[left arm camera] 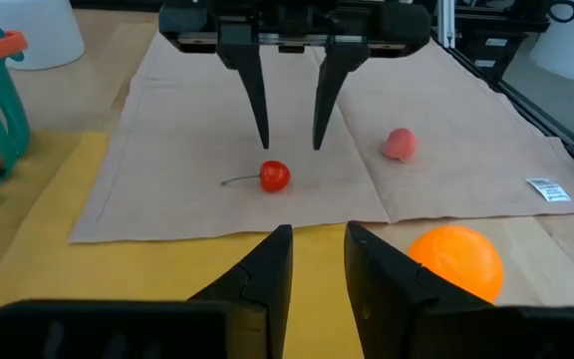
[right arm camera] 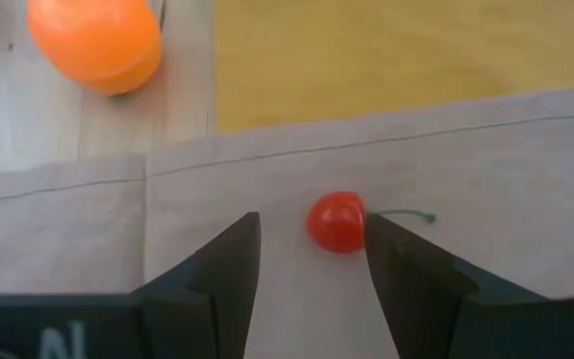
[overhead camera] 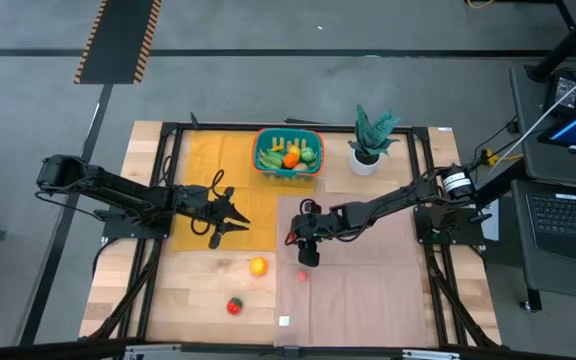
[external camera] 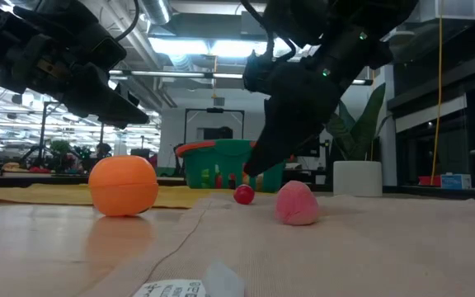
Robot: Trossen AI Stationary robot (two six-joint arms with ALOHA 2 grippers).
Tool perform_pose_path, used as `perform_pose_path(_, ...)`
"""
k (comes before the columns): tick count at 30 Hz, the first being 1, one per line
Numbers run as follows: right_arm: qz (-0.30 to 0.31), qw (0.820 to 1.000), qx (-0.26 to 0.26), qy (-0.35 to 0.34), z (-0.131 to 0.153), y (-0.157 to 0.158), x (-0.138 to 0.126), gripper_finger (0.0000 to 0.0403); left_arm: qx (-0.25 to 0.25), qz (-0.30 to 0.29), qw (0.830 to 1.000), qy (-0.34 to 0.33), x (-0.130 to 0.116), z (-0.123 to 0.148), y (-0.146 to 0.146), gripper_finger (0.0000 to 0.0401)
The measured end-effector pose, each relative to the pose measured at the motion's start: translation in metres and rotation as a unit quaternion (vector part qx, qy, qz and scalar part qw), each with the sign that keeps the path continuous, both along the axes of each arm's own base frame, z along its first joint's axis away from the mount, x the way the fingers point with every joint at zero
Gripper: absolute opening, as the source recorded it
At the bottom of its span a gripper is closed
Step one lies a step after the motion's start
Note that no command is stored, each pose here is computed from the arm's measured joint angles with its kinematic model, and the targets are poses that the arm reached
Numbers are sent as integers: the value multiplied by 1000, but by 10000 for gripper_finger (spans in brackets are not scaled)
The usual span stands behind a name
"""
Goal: Pick and placing Produce into tupperware
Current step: Put the red cherry into the blue basket
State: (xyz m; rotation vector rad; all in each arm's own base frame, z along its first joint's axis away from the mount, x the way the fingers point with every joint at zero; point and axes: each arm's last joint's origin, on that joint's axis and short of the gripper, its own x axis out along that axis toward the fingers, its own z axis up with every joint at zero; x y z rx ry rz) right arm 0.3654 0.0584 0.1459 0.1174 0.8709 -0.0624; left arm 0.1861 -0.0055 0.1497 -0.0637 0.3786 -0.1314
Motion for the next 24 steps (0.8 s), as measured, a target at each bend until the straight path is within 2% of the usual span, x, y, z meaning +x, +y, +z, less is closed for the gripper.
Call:
perform_pose_path(9, -7, 1000, -11, 1, 0, -1, 0, 183, 0, 0, 1000, 1, 0, 0, 0, 89)
perform_pose_path(24, -25, 999, -32, -2, -3, -3, 1, 183, 0, 0, 1000, 1, 0, 0, 0, 52)
